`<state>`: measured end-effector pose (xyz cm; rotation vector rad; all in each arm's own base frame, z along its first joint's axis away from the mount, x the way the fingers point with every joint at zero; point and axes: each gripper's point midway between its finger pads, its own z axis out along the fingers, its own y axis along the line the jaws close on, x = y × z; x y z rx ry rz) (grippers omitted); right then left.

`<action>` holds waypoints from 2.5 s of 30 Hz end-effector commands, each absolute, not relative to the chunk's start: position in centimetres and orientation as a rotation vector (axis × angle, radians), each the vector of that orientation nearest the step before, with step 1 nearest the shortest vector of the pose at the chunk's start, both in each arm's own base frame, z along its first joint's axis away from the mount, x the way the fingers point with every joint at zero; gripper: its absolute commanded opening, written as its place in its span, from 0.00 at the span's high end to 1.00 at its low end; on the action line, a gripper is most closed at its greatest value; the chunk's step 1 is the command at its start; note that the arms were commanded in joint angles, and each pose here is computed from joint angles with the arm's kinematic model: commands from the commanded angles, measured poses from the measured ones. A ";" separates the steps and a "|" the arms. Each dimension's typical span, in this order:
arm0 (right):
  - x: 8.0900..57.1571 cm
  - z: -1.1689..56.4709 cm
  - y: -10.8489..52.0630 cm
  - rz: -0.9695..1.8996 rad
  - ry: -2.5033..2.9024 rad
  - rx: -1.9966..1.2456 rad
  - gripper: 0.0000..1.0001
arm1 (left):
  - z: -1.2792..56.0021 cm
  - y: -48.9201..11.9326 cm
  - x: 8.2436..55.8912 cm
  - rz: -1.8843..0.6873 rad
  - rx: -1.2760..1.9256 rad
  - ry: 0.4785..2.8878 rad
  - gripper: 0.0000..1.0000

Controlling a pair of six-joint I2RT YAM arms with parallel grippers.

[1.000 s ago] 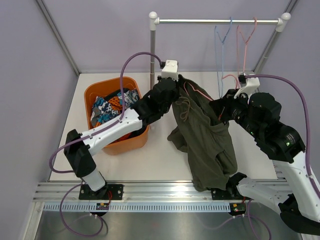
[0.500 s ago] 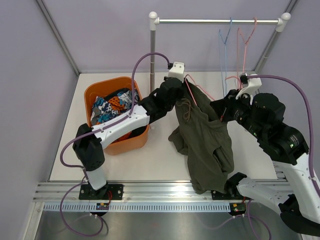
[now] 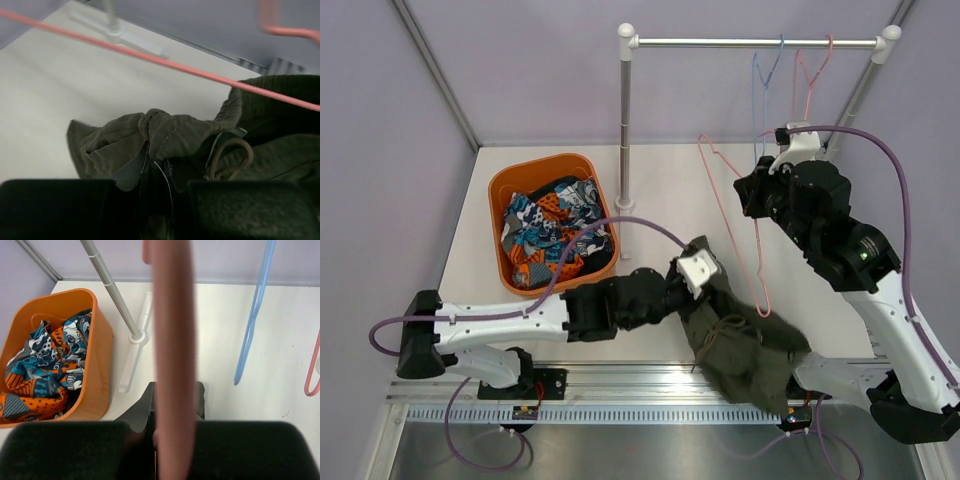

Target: Remove the shorts from the hanger

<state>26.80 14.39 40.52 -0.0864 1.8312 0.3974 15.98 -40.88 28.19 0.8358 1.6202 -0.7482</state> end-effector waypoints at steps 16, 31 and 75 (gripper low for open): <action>28.4 46.2 14.1 0.367 1.698 -0.044 1.00 | 49.4 -25.0 22.9 -0.332 0.452 1.329 1.00; 26.2 45.8 12.7 0.369 1.702 -0.054 1.00 | 67.7 -13.6 25.3 -0.056 0.063 1.057 1.00; 27.8 43.8 15.4 0.411 1.755 -0.124 1.00 | 32.2 -10.5 35.7 -0.779 -0.255 1.866 0.01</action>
